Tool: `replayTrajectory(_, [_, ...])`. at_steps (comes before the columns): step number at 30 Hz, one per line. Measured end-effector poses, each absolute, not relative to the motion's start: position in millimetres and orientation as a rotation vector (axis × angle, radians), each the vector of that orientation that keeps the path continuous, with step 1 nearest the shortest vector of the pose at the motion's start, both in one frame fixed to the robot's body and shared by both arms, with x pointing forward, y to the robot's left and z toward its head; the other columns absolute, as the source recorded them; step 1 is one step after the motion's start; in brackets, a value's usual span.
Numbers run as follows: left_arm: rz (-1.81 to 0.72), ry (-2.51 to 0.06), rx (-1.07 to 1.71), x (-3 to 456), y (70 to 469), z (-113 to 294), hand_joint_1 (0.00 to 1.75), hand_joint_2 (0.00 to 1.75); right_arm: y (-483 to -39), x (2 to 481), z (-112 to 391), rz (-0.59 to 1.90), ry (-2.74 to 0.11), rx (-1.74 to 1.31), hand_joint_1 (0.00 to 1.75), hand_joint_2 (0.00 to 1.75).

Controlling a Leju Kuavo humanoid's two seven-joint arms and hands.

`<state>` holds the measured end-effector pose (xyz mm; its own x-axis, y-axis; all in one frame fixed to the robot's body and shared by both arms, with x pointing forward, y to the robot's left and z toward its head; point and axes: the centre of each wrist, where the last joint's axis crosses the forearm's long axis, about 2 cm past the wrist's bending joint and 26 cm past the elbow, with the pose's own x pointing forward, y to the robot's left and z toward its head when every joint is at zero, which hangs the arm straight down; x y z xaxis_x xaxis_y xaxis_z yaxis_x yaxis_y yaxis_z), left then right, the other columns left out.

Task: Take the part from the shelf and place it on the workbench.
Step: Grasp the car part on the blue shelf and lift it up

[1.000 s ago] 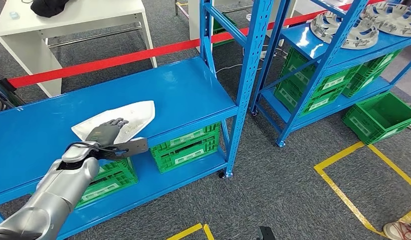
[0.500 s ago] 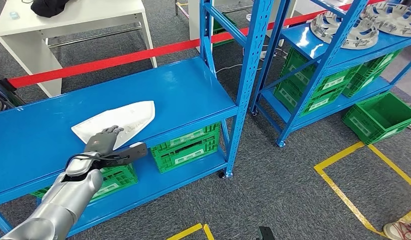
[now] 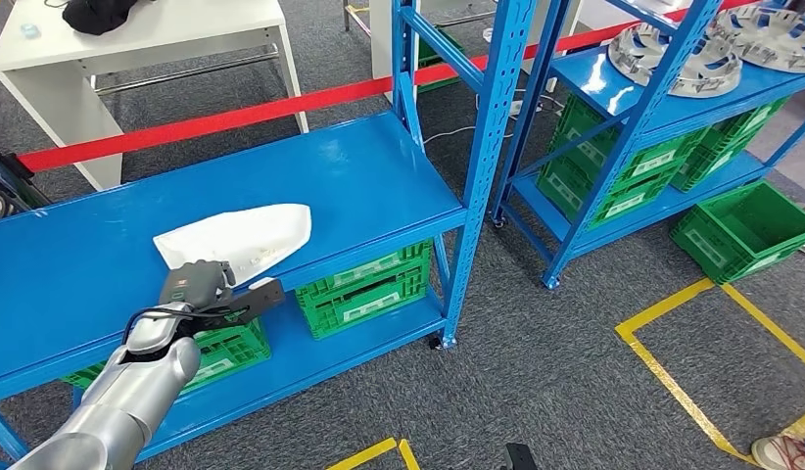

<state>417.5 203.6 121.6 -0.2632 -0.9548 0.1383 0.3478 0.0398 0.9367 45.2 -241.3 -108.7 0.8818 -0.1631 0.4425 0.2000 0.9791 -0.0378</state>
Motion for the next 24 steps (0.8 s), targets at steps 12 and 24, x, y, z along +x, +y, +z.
replayTrajectory(12, [-1.474,-1.239,0.717,417.3,205.2,121.1,1.75,1.75,-241.3,45.2,-108.7,-0.183,-0.457,-0.082,0.00,0.00])
replayTrajectory(24, [-1.443,-1.364,0.728,418.6,203.6,124.7,1.57,1.75,-241.3,45.2,-108.7,-0.179,-0.457,-0.081,0.00,0.00])
